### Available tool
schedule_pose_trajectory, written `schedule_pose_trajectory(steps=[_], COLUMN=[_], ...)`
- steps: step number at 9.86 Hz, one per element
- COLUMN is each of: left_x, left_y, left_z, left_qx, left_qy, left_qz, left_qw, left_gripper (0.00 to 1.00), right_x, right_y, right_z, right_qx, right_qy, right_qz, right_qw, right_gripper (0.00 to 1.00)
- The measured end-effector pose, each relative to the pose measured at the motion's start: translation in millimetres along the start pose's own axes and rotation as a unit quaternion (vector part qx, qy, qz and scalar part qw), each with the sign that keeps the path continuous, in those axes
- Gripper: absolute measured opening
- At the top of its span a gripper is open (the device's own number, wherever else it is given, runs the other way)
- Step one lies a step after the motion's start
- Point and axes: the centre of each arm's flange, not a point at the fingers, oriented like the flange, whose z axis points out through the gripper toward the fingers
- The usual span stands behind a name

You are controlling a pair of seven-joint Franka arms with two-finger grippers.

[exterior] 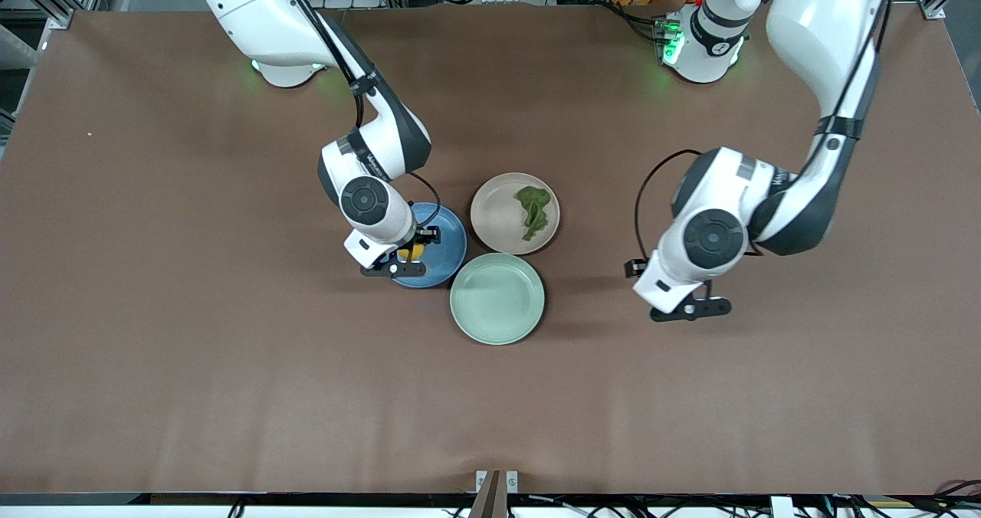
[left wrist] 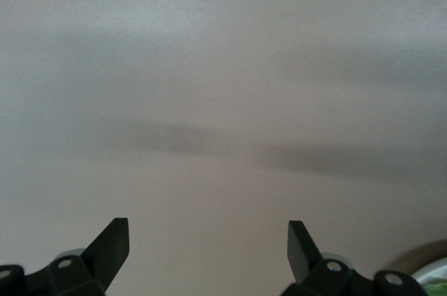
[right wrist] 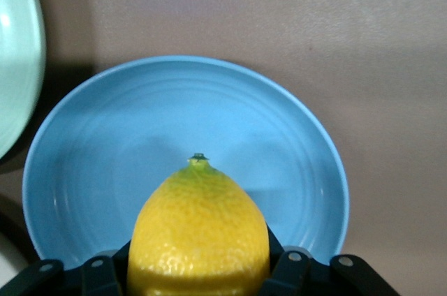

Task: Place lemon and lettuce in plates
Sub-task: 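Lower the lemon onto the blue plate while the left gripper withdraws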

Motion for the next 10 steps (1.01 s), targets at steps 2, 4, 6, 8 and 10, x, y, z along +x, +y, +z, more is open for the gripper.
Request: schedule_pose_trajectory(steps=[2,4,6,8,10], left_x=[-1.0,-16.5,-45.1,-76.6,-100.8], left_y=[-38.1,-74.0,-97.8,-113.8,-127.0], left_z=[3.5,-0.8,-6.5,-29.3,-72.1], left_qx=[0.005,-0.004,-0.027,-0.041,-0.053], left_qy=[-0.007,-0.007,-0.003,0.016,0.056], left_qz=[0.035,0.047,0.045,0.044,0.034], left_qw=[0.999,0.999,0.999,0.998,0.996], left_gripper=[1.0,1.0,1.0,1.0,1.0], right_x=[0.1,-0.1,-1.4,-1.9,-1.6], right_y=[-3.5,-6.9,-9.5,-10.5,-10.3], right_z=[10.0,22.3,28.3,28.8,28.8], right_qx=[0.001,0.001,0.001,0.001,0.001], right_qy=[0.005,0.009,0.009,0.01,0.01], right_qz=[-0.002,-0.005,-0.007,-0.008,-0.007], right_qw=[1.0,1.0,1.0,1.0,1.0], right_gripper=[0.59,0.59,0.59,0.61,0.79])
